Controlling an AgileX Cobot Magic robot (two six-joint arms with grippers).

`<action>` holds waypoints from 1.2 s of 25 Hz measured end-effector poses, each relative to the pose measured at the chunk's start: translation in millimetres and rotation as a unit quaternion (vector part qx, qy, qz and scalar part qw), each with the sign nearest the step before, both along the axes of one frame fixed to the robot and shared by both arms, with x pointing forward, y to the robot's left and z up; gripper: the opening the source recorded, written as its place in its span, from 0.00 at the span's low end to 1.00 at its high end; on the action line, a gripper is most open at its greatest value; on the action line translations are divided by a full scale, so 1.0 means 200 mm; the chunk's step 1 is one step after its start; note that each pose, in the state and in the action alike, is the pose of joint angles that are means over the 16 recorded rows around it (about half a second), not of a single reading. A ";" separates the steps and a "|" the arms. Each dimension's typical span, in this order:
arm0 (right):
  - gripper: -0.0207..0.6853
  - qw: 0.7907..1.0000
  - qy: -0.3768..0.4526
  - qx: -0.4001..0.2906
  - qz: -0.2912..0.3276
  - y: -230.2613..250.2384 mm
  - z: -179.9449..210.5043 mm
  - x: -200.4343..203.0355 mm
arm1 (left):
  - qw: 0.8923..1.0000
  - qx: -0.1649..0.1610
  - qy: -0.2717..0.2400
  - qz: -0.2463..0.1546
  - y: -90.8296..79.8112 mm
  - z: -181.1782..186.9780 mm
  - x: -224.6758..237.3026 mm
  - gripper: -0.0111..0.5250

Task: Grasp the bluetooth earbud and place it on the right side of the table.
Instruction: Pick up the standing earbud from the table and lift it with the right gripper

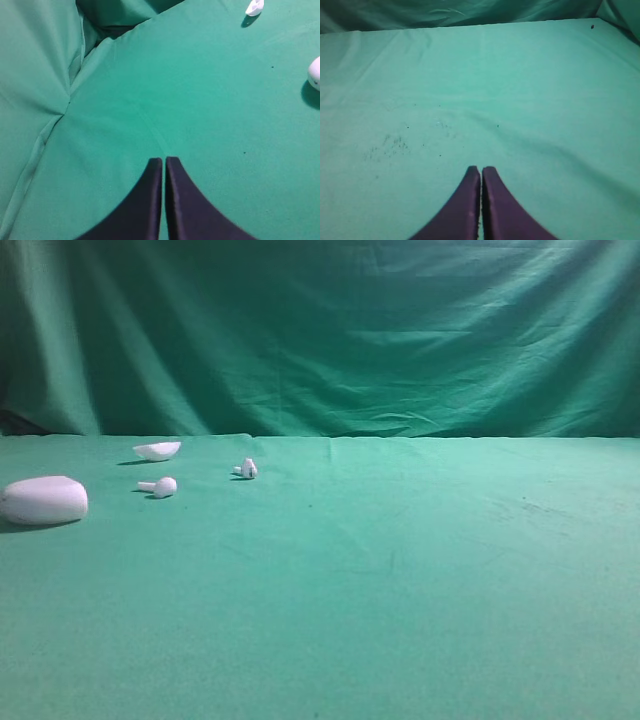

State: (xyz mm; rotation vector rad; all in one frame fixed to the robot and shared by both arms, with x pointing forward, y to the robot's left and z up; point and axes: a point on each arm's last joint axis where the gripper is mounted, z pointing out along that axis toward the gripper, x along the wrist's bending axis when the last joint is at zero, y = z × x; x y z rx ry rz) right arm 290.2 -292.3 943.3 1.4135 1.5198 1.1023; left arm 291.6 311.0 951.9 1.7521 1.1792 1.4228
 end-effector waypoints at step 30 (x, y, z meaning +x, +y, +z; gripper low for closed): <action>0.03 0.979 -0.193 0.067 -0.026 -0.01 0.19 0.02 | 1.000 0.000 0.000 0.000 0.00 0.00 0.00 0.02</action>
